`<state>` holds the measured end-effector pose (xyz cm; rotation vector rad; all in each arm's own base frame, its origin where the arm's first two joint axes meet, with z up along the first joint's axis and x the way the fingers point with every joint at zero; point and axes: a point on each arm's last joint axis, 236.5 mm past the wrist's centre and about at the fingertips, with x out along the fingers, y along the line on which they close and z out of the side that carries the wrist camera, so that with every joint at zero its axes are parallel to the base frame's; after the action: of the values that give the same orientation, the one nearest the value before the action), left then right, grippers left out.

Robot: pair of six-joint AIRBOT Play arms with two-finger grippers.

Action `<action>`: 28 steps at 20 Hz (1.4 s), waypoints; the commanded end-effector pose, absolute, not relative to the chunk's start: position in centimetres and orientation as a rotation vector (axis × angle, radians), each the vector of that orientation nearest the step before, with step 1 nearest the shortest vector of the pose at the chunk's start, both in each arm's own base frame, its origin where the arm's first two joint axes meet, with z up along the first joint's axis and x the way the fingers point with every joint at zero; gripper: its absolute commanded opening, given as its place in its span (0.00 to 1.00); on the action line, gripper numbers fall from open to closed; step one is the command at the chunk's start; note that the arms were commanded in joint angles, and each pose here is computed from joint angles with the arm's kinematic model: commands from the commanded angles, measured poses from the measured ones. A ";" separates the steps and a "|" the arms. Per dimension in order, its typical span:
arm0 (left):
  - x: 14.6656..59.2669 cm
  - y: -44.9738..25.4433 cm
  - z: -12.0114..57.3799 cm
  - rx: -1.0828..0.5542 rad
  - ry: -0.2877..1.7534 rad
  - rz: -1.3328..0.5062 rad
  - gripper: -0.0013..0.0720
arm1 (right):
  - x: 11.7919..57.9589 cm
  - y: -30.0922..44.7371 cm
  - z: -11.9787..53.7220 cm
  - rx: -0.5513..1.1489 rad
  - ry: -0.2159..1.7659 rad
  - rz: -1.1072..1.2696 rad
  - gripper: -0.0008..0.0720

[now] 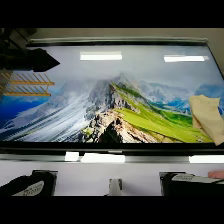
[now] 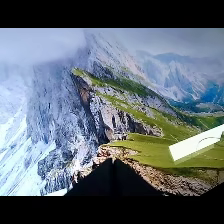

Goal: Fold the shirts.

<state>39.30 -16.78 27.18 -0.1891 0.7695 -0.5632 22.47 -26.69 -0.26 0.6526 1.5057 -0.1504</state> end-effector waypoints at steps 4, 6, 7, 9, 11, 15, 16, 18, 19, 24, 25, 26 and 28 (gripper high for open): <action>39.3 -16.8 27.1 -0.189 0.772 -0.564 0.06 | 18.6 -23.9 -2.7 0.682 1.615 -0.167 0.05; 39.3 -16.8 27.1 -0.189 0.772 -0.564 0.06 | 17.9 -24.0 -2.4 0.667 1.635 -0.193 0.05; 39.3 -16.8 27.1 -0.188 0.772 -0.563 0.06 | 17.5 -24.2 -2.2 0.658 1.643 -0.216 0.05; 39.3 -16.8 27.1 -0.188 0.772 -0.564 0.06 | 16.7 -24.6 -1.8 0.639 1.665 -0.254 0.05; 39.3 -16.8 27.1 -0.188 0.772 -0.563 0.06 | 16.4 -24.8 -1.5 0.629 1.670 -0.271 0.05; 39.3 -16.8 27.1 -0.188 0.771 -0.563 0.06 | 15.5 -23.7 -2.4 0.648 1.697 -0.267 0.15; 39.3 -16.8 27.1 -0.188 0.771 -0.563 0.06 | 15.2 -23.1 -2.8 0.659 1.709 -0.257 0.38; 39.3 -16.8 27.1 -0.188 0.771 -0.563 0.06 | 14.7 -22.4 -3.1 0.656 1.728 -0.223 0.71; 39.3 -16.8 27.1 -0.188 0.771 -0.563 0.06 | 14.5 -22.6 -2.9 0.640 1.732 -0.226 0.77; 39.8 -16.9 26.1 -0.166 0.792 -0.552 0.06 | 17.6 -29.8 3.6 0.357 1.546 -0.391 0.79; 40.3 -16.5 25.0 -0.118 0.810 -0.520 0.06 | 20.5 -31.4 6.6 0.263 1.430 -0.405 0.79; 40.9 -16.0 23.6 -0.043 0.831 -0.473 0.06 | 23.6 -32.1 9.6 0.157 1.322 -0.405 0.79; 42.5 -14.0 19.8 0.165 0.898 -0.319 0.06 | 30.8 -30.5 15.4 -0.094 1.129 -0.350 0.79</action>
<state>40.74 -16.73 23.40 -0.0486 0.8384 -0.4933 22.95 -30.44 7.66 0.1936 1.3972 -0.3725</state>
